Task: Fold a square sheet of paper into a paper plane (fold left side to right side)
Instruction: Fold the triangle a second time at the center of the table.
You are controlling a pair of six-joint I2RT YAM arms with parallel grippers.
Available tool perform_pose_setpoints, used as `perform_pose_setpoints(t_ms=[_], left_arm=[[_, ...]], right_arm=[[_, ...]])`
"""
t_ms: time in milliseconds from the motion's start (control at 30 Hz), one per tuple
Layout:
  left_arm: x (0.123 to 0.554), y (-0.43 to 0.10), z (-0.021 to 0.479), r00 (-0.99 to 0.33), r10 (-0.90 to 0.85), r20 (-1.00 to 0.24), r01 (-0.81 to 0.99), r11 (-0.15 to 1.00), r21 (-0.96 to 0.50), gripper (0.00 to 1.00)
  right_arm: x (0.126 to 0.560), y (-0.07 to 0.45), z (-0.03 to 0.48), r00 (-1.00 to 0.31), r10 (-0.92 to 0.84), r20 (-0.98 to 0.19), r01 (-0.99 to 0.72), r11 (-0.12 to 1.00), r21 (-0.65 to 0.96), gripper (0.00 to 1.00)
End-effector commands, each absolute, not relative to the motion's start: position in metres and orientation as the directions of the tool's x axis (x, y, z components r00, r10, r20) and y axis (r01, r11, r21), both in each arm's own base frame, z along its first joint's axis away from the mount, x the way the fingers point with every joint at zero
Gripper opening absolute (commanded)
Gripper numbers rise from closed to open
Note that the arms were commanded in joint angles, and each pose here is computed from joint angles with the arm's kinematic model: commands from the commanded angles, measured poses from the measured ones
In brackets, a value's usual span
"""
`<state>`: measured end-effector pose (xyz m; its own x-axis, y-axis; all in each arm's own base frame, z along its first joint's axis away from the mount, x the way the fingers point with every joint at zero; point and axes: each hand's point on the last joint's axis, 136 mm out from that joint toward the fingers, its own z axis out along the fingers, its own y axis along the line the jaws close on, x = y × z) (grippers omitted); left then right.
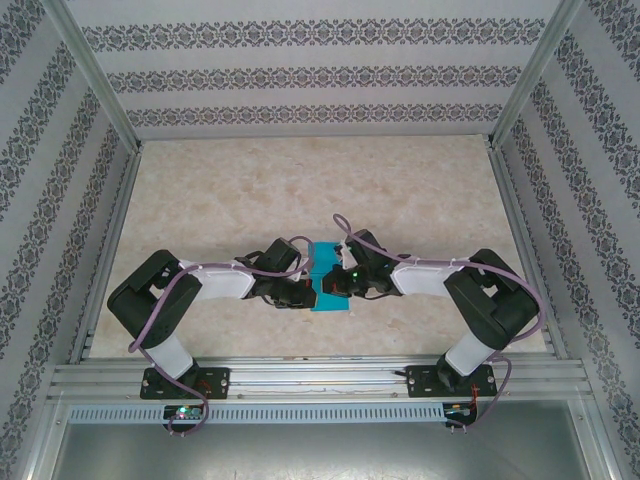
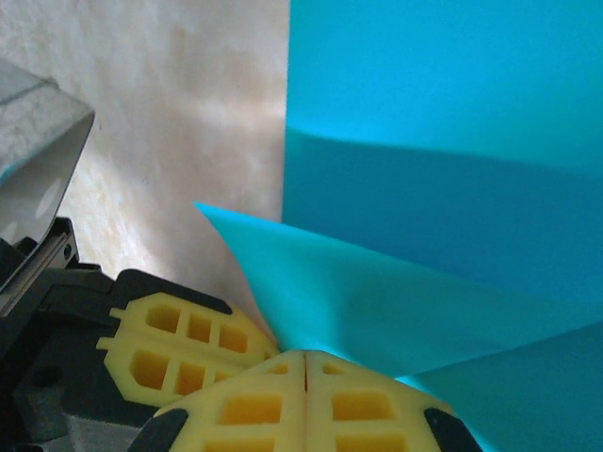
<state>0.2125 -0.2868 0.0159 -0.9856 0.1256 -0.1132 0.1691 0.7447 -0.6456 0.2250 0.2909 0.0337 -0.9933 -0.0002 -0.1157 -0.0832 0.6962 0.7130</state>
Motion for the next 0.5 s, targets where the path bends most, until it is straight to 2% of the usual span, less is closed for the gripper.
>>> perform_pose_setpoints(t_ms=[0, 467], left_arm=[[0.196, -0.266, -0.013, -0.987, 0.143, -0.066, 0.156, 0.819, -0.552, 0.04], [0.194, -0.26, -0.018, -0.989, 0.137, -0.047, 0.141, 0.843, -0.518, 0.03]], right_arm=[[0.225, 0.297, 0.03, -0.991, -0.013, -0.13, -0.102, 0.702, 0.705, 0.0], [0.228, 0.287, 0.004, -0.993, -0.013, -0.115, -0.083, 0.768, 0.635, 0.0]])
